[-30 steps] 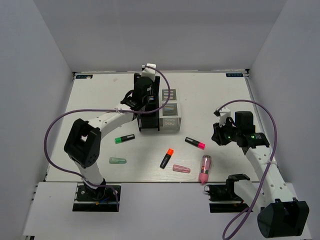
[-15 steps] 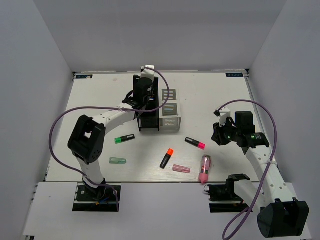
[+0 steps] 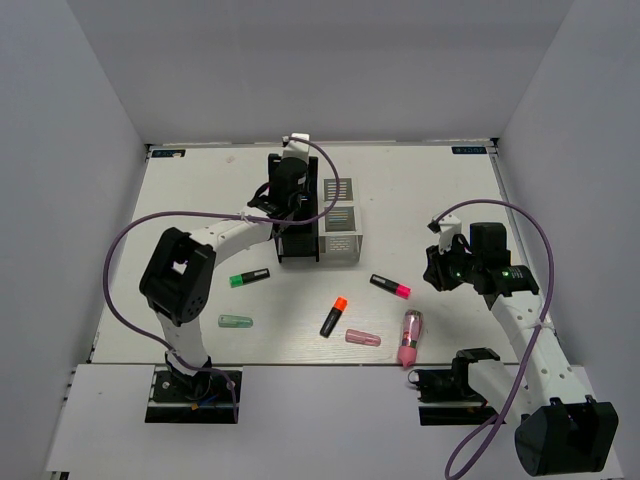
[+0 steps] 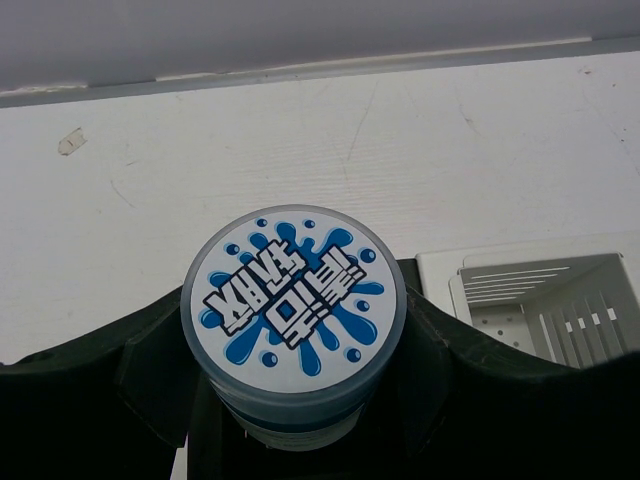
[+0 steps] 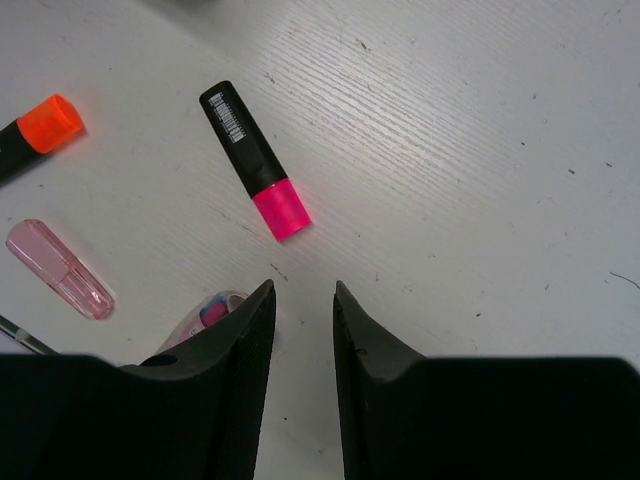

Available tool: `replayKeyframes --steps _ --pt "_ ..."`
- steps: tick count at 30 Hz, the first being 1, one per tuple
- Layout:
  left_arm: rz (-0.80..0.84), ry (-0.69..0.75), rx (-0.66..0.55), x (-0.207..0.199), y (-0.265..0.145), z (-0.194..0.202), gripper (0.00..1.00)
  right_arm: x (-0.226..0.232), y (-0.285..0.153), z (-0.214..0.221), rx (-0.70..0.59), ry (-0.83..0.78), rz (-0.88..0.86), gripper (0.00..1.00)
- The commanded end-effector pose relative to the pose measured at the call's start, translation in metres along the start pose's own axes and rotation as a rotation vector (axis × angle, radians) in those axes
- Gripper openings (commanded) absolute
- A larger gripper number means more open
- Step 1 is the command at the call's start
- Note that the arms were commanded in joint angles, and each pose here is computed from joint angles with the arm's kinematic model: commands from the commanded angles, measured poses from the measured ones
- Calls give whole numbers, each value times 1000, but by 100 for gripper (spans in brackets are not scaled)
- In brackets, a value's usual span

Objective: Sort the stationery into containers
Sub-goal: Place the stationery in the storage box.

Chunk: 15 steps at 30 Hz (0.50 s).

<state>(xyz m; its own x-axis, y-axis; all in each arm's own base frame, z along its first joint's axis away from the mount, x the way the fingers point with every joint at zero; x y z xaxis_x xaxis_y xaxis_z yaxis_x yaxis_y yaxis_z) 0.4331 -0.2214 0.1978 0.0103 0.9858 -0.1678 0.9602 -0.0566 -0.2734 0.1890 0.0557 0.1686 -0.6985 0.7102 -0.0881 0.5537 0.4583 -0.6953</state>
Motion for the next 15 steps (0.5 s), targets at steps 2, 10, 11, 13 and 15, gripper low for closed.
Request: replayKeyframes --steps 2,10,11,13,15 --pt "1 -70 -67 -3 3 -18 0 -4 1 -2 -16 -12 23 34" --pt "-7 -82 -72 -3 9 -17 0 -3 2 -2 -19 -18 19 35" --pt "-7 -81 -72 -3 10 -17 0 -4 2 -2 -17 -14 24 35" --pt "-11 -83 -64 -2 10 -13 0 -4 2 -2 -18 -14 22 36" --pt "-13 -82 -62 0 11 -11 0 -4 2 -1 -16 -13 24 36"
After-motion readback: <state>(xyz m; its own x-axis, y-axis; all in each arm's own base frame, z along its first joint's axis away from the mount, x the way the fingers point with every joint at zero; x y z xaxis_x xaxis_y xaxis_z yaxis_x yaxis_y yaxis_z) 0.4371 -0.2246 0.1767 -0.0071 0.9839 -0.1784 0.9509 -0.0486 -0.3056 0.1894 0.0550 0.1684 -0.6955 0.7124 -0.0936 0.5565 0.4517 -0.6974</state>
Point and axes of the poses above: each gripper's point midway between its finger pads, its own y axis out along the fingers, its own x axis along the line the jaws close on, z = x × y, the point moved 6 cm from there along -y, back along the fingers, and after that the axes turned 13 degrees about -y, right-handed, at the moved point
